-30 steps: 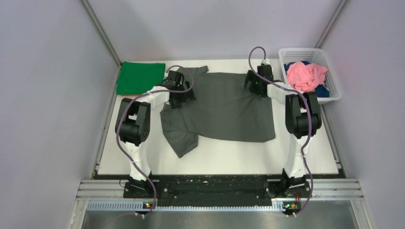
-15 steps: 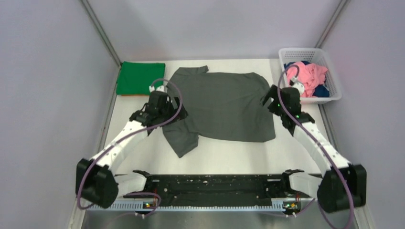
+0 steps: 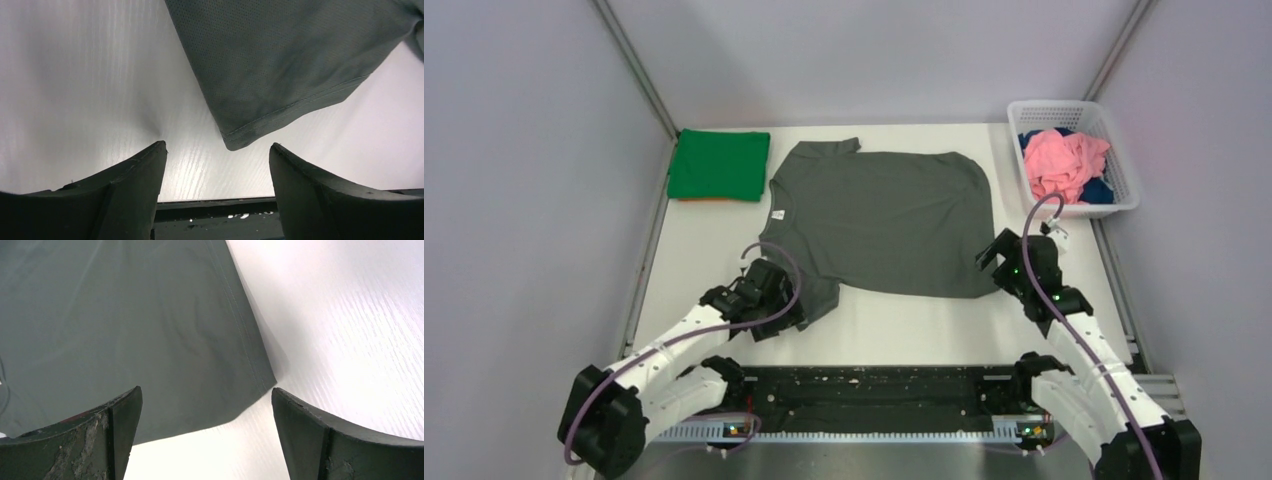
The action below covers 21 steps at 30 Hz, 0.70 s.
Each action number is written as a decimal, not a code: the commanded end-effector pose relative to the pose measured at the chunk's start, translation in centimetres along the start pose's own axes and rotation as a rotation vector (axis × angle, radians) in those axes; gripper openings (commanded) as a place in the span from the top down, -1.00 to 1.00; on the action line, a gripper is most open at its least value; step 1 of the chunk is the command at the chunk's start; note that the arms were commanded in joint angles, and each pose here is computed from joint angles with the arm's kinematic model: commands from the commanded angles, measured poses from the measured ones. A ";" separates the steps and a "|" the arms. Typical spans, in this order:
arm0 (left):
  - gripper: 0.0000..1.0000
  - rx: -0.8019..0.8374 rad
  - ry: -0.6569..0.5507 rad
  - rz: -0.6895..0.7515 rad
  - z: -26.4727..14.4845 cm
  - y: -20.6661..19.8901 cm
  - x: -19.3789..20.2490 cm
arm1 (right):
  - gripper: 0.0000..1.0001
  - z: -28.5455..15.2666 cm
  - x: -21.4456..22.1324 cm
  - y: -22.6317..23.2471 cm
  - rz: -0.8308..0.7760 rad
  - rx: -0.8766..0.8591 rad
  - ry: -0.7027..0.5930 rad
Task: Fold and stack the t-shirts
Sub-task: Flatten out the tshirt
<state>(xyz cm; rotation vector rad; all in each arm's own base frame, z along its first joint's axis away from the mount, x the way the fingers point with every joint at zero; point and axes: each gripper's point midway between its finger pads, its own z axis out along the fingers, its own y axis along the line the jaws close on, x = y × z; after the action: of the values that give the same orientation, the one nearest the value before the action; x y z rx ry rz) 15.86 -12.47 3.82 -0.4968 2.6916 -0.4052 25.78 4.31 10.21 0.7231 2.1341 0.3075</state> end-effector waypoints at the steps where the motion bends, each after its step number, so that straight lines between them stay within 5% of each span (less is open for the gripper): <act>1: -0.53 0.007 -0.003 -0.031 1.2 -1.0 -0.3 | -0.97 -0.3 0.6 -1.3 -0.014 0.068 0.041; 9: -0.04 -0.050 0.032 -0.006 3.5 -1.0 0.0 | -0.95 0.1 2.3 -2.6 -0.045 0.124 0.120; 12: 0.29 -0.042 0.043 0.009 3.8 -1.5 0.1 | -0.93 0.2 2.9 -2.9 -0.051 0.137 0.148; 16: 1.00 -0.028 0.053 0.023 4.0 -1.9 0.2 | -0.83 0.2 4.0 -3.2 -0.054 0.136 0.194; 21: 1.00 -0.018 0.031 0.033 3.5 -1.8 -0.1 | -0.42 0.5 5.3 -3.1 -0.023 0.124 0.240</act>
<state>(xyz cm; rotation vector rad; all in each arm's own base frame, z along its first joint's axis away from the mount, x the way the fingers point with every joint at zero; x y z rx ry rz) 18.33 -15.45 1.78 -0.4768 2.7307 -0.4170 22.46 4.33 5.46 0.7469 2.3885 0.2121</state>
